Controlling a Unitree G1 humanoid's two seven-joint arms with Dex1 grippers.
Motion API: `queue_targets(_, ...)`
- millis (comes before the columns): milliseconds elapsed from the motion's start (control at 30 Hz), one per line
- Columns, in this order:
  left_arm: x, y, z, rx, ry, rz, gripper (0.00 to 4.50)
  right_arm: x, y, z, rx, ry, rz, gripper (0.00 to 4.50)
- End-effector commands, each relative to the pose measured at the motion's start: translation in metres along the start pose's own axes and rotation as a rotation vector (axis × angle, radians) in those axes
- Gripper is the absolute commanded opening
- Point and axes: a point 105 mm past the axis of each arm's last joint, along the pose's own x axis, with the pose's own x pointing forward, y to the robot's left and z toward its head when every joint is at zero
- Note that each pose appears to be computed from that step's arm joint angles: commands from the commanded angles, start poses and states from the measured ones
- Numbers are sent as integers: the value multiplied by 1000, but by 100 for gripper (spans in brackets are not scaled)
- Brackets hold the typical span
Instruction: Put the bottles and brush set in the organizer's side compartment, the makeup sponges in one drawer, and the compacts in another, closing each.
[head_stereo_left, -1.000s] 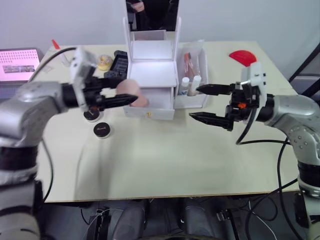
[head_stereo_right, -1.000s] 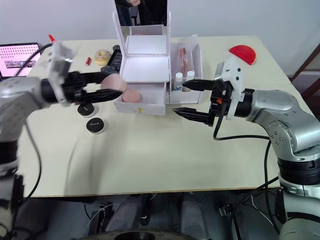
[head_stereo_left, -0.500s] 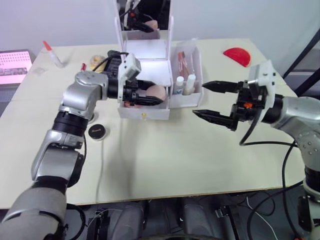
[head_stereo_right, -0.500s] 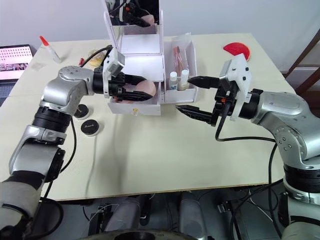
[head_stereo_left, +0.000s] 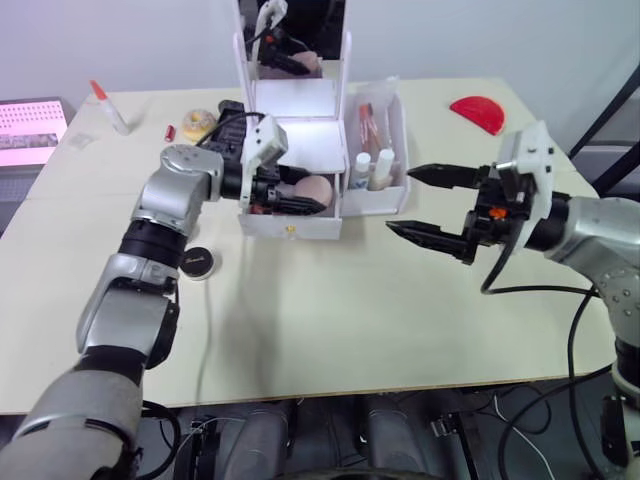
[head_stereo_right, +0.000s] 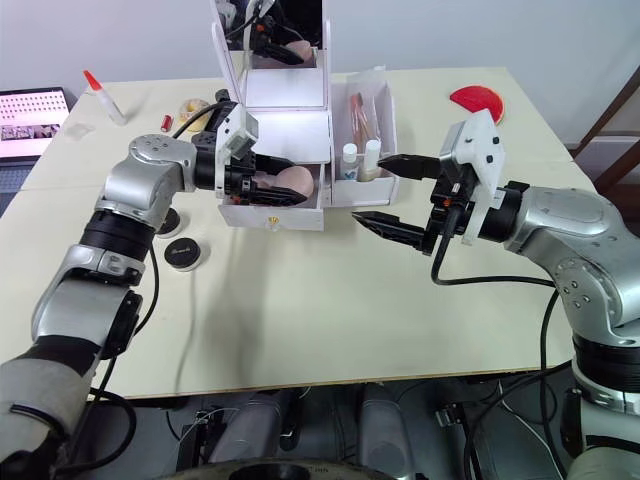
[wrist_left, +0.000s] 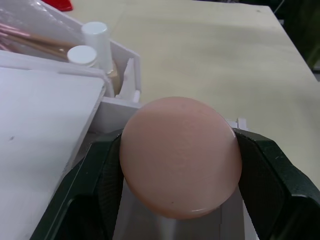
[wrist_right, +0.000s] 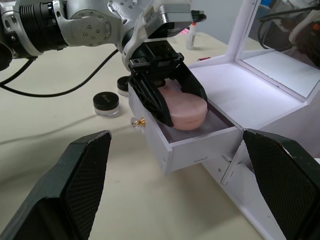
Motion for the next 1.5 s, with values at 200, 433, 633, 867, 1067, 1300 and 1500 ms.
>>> queue_targets(200,-12,7,31,60,-42,22,448,-3,0,12,-46,-35,-12,450)
queue_targets(433,-27,5,46,86,-68,21,448,-1,-2,11,-45,-38,-13,450)
queue_targets(633,-57,-5,53,50,-116,32,448,0,-2,11,-49,-42,-9,450)
queue_targets(867,-87,-57,24,-79,-84,-61,263,-3,-1,8,-43,-23,-14,450)
queue_targets(1067,-88,-69,-15,-96,51,-3,4,-6,-4,7,-45,-11,-25,450)
queue_targets(1300,-64,-41,-24,-63,35,152,4,-6,-4,8,-51,-7,-25,450)
queue_targets(1500,-51,-15,-28,-51,25,258,4,-7,-2,10,-57,0,-24,450)
